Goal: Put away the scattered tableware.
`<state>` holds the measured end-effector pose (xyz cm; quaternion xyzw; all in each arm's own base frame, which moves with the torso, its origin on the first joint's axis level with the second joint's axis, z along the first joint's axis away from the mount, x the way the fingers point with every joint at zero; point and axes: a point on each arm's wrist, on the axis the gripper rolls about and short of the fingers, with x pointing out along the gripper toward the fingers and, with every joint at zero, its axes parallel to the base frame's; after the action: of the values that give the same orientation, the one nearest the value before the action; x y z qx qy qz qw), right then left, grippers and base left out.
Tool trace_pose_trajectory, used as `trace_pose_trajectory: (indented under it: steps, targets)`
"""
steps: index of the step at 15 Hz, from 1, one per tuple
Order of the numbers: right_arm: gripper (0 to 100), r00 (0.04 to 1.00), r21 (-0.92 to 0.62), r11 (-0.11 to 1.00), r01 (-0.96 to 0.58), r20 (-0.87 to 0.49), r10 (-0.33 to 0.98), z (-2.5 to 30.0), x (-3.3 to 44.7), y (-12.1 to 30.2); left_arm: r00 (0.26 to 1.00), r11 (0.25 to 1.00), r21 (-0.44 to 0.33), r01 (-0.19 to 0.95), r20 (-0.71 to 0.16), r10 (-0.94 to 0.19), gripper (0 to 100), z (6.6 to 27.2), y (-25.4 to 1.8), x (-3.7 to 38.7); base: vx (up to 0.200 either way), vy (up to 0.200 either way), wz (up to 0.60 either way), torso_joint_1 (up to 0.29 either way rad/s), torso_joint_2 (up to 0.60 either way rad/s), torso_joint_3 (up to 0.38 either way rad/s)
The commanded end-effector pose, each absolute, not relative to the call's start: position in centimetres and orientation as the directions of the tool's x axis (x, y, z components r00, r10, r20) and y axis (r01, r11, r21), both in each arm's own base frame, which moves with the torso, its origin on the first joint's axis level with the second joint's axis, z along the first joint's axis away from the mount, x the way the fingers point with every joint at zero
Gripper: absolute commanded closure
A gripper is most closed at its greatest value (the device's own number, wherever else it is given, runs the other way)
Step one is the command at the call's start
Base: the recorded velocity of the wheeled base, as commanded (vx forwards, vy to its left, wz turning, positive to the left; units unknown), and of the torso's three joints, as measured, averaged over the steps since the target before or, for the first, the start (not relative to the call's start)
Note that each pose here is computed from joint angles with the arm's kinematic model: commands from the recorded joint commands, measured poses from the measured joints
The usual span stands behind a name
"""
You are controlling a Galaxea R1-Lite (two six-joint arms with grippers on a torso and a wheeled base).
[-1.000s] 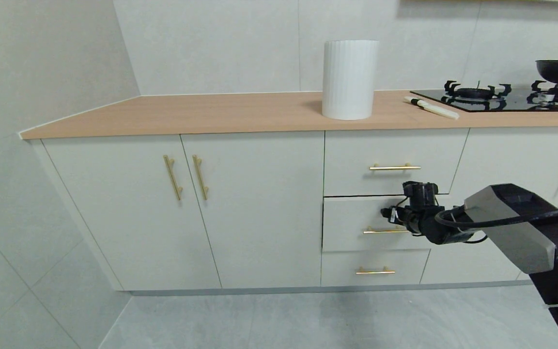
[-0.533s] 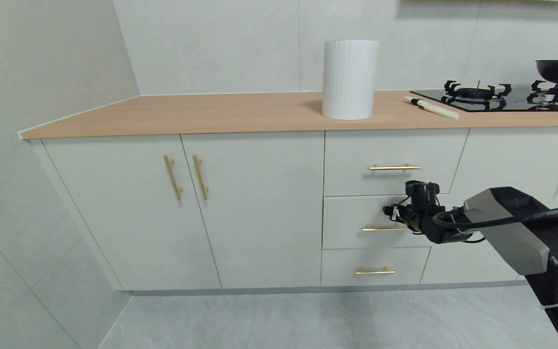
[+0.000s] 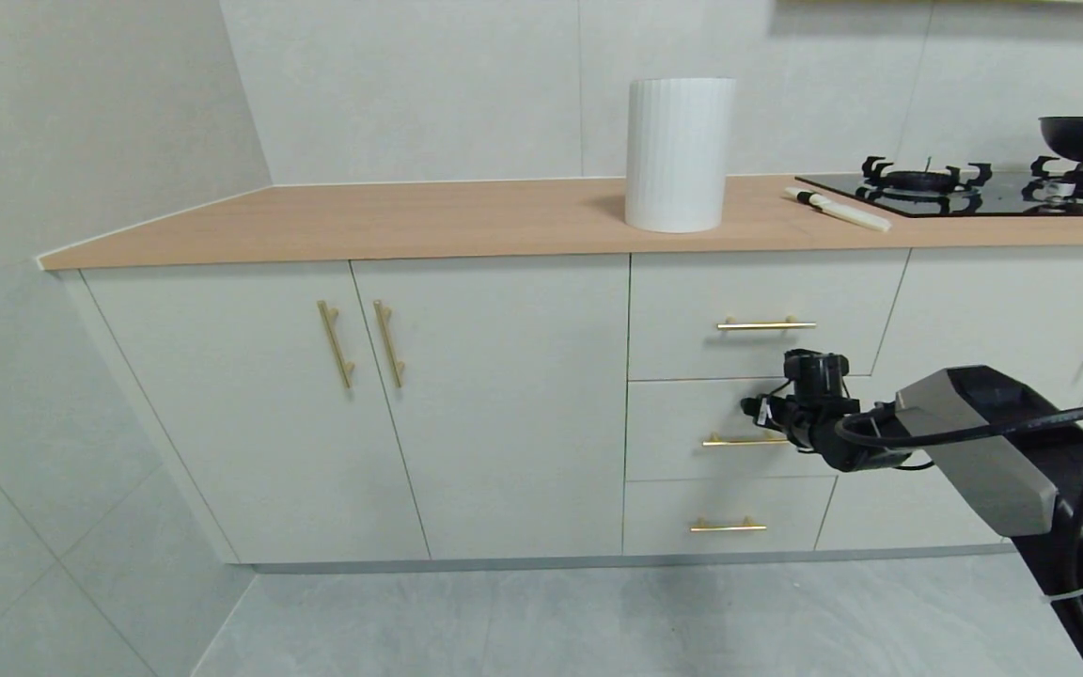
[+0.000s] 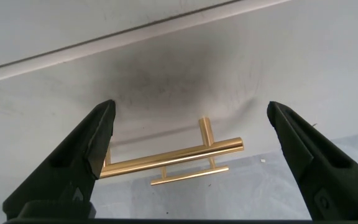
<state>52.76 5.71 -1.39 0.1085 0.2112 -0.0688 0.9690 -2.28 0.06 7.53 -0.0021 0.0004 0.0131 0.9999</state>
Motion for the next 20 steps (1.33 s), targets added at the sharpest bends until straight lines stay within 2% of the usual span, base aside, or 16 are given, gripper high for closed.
trace_pose_trajectory:
  steps: [1,12,15,17,18,20]
  targets:
    - [0,0.906,0.186,0.964,0.187,-0.412,-0.096,-1.4,53.0,5.6,1.000,1.000,-0.005,-0.028,-0.002,0.028,0,7.5,0.1,-2.3,0.000,0.000,0.00,0.000,0.00,0.000]
    - [0,0.909,0.191,0.959,0.208,-0.401,-0.117,-0.6,52.9,5.5,1.000,1.000,-0.005,-0.026,-0.002,0.026,0,7.5,0.1,-2.3,0.000,0.000,0.00,0.000,0.00,0.000]
    - [0,0.895,0.202,0.961,0.190,-0.438,-0.085,2.0,50.4,5.3,1.000,1.000,-0.005,-0.028,-0.002,0.028,0,7.5,0.1,-2.3,0.000,0.000,0.00,0.000,0.00,0.000]
    - [0,0.891,0.229,0.964,0.135,-0.453,-0.017,3.8,48.7,5.4,1.000,1.000,-0.005,-0.028,-0.002,0.028,0,7.5,0.1,-2.3,0.000,0.000,0.00,0.000,0.00,0.000]
    - [0,0.892,0.249,0.965,0.086,-0.451,0.037,5.7,47.3,5.3,1.000,1.000,-0.005,-0.026,-0.002,0.026,0,7.5,0.1,-2.3,0.000,0.000,0.00,0.000,0.00,0.000]
    - [0,0.901,0.256,0.965,0.064,-0.430,0.054,8.7,45.5,5.3,1.000,1.000,-0.005,-0.028,-0.002,0.028,0,7.5,0.1,-2.3,0.000,0.000,0.00,0.000,0.00,0.000]
